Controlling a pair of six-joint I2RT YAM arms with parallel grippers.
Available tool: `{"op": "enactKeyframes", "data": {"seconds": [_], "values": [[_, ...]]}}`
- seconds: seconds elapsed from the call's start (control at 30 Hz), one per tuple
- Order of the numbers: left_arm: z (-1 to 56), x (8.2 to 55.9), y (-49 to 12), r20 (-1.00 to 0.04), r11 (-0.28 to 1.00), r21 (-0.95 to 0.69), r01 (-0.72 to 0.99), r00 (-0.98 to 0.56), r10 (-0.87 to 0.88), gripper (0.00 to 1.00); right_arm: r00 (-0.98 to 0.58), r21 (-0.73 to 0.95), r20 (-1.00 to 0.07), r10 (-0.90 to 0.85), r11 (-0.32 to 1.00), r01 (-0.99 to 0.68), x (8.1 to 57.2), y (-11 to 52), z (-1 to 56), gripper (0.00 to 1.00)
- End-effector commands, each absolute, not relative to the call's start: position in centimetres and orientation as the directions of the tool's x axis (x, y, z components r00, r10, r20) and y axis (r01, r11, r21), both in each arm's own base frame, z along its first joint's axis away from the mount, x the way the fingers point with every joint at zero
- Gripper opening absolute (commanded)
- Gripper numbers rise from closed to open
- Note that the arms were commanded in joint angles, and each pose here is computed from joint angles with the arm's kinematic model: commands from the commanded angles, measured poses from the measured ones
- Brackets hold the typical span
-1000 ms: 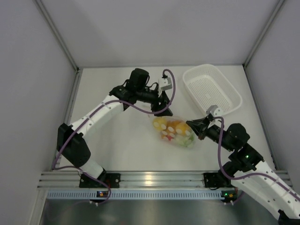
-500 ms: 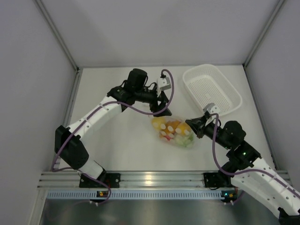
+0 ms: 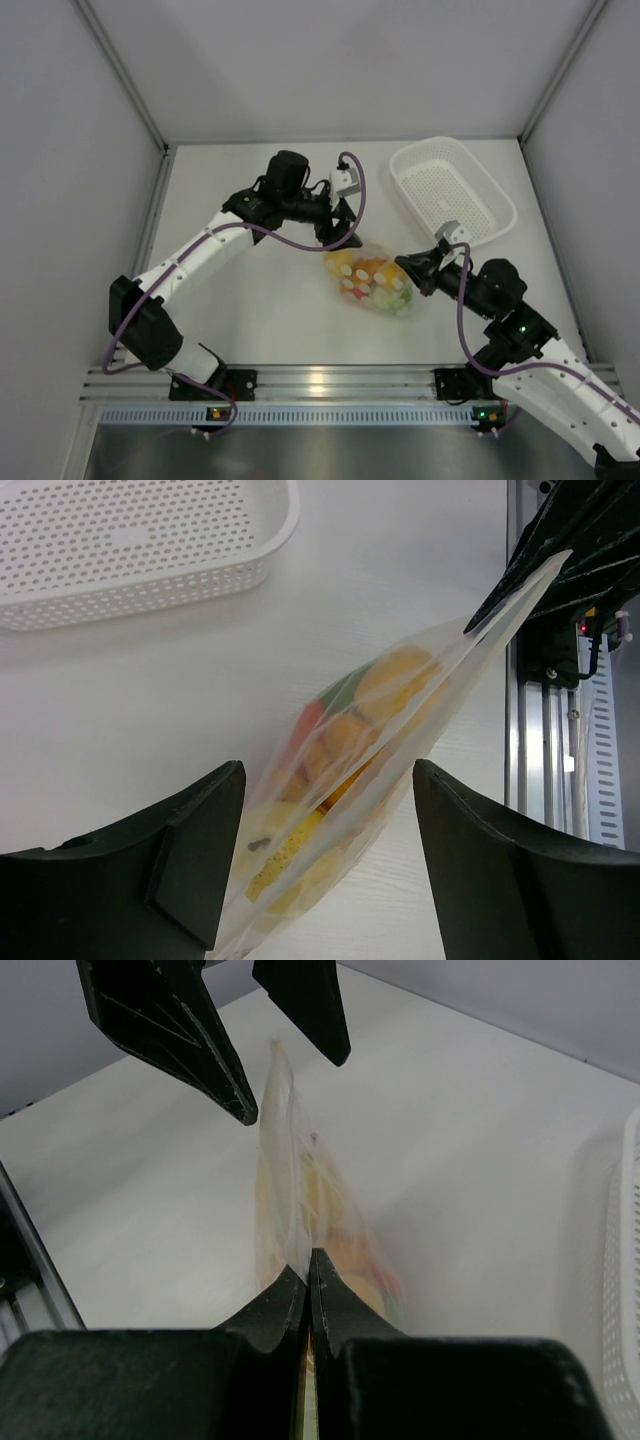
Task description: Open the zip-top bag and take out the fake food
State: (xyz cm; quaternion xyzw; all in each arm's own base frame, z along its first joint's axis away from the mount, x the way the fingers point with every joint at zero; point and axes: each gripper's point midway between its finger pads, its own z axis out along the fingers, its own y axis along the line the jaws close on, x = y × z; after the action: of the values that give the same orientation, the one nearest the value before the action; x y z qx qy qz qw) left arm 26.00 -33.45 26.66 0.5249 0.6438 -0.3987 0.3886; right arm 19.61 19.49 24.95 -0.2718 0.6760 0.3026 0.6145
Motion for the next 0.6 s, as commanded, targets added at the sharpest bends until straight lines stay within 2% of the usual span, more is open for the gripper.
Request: {"op": "enactKeyframes", "data": {"seconds": [0.0,0.4,0.57], "values": [[27.6,27.0,-33.8,-0.936,0.132,-0.048,0.990,-0.091,0.340,0.73,0.008,0.057,-0.995,0.096,0.653,-0.755,19.3,19.5,29.5,0.00],[27.3,27.4,-33.9,-0.933,0.139,-0.047,0.989,-0.093,0.347,0.71,0.031,0.041,-0.994,0.107,0.609,-0.792,18.7,20.2,30.2,0.00],[28.9,27.3,-34.1,-0.944,0.130,-0.028,0.991,-0.069,0.324,0.71,0.015,0.040,-0.996,0.084,0.613,-0.789,19.0,20.4,29.5,0.00]]}}
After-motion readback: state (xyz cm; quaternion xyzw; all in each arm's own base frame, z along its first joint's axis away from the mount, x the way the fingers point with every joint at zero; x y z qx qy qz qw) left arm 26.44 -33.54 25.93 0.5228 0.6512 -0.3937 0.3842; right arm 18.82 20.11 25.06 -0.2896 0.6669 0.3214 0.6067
